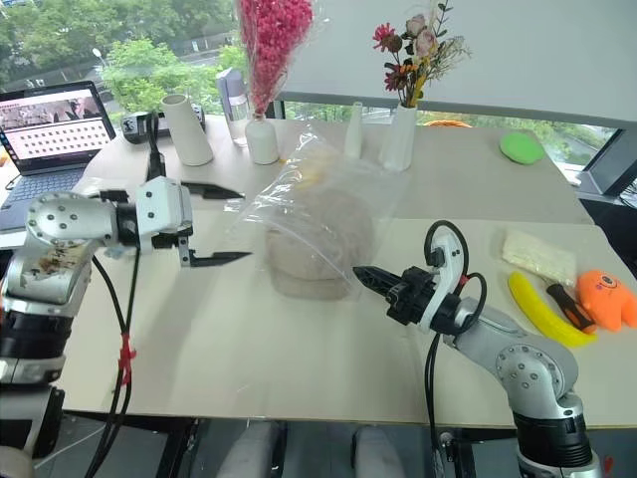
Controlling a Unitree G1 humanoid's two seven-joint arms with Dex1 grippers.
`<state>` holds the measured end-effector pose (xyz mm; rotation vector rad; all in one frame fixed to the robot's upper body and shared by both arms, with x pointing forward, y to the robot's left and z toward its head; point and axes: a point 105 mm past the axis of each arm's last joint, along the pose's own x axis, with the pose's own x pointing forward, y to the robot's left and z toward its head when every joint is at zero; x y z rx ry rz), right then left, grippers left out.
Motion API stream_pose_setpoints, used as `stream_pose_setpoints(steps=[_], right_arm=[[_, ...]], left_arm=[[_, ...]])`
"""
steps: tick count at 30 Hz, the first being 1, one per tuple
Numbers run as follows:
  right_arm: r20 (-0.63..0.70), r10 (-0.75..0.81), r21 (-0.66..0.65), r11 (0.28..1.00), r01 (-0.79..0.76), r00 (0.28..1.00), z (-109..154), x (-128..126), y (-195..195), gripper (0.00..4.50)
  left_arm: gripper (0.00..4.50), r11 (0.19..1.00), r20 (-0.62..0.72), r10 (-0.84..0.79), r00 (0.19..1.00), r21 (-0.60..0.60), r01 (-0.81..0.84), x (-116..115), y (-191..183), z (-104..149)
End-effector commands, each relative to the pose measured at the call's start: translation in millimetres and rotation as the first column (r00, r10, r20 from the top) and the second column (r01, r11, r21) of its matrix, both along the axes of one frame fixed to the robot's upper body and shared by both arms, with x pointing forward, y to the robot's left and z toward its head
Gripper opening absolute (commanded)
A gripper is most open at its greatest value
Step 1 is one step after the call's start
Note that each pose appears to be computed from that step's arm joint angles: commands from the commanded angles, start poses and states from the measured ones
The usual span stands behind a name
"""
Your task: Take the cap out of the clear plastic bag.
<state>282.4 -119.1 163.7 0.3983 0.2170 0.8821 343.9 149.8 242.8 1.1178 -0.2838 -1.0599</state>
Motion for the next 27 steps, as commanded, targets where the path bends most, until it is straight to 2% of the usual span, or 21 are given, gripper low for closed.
stream_pose_setpoints(steps=[1,5,9,13,16,18,22,25,26,27], right_arm=[[-0.014,0.099,-0.061,0.993,-0.100,0.995,-5,-25,10,0.00],[-0.025,0.108,-0.050,0.993,-0.109,0.994,-5,-33,19,0.00],[-0.097,0.131,0.010,0.991,-0.131,0.987,-13,-47,39,0.00],[-0.128,0.098,0.014,0.995,-0.097,0.987,-17,-48,42,0.00],[-0.136,0.060,-0.002,0.998,-0.061,0.989,-19,-46,39,0.00],[-0.146,-0.052,-0.080,0.996,0.040,0.988,-28,-35,32,0.00],[-0.219,-0.133,-0.107,0.988,0.111,0.967,-39,-30,36,0.00],[-0.337,-0.109,-0.003,0.993,0.115,0.935,-39,-30,46,0.00],[-0.388,-0.087,0.095,0.986,0.134,0.917,-35,-28,51,0.00],[-0.425,-0.071,0.159,0.976,0.151,0.903,-32,-27,53,0.00]], left_arm=[[4.49,0.991,0.113,-0.090,0.989,0.108,0.078,7,-13,-8],[4.49,0.976,0.114,-0.150,0.982,0.174,0.129,12,-22,-25],[4.49,0.987,0.197,-0.134,0.971,0.116,0.113,30,-41,-16],[4.49,0.990,0.229,-0.124,0.966,0.090,0.106,41,-53,-10],[3.78,0.991,0.244,-0.124,0.962,0.083,0.106,47,-60,-8],[3.05,0.990,0.257,-0.138,0.957,0.074,0.122,49,-68,-2],[1.64,0.991,0.265,-0.135,0.955,0.042,0.128,54,-79,5],[0.53,0.991,0.260,-0.132,0.956,0.041,0.126,57,-82,4],[0.23,0.991,0.258,-0.133,0.957,0.038,0.127,57,-85,2],[0.23,0.991,0.258,-0.134,0.957,0.035,0.129,58,-87,2]])
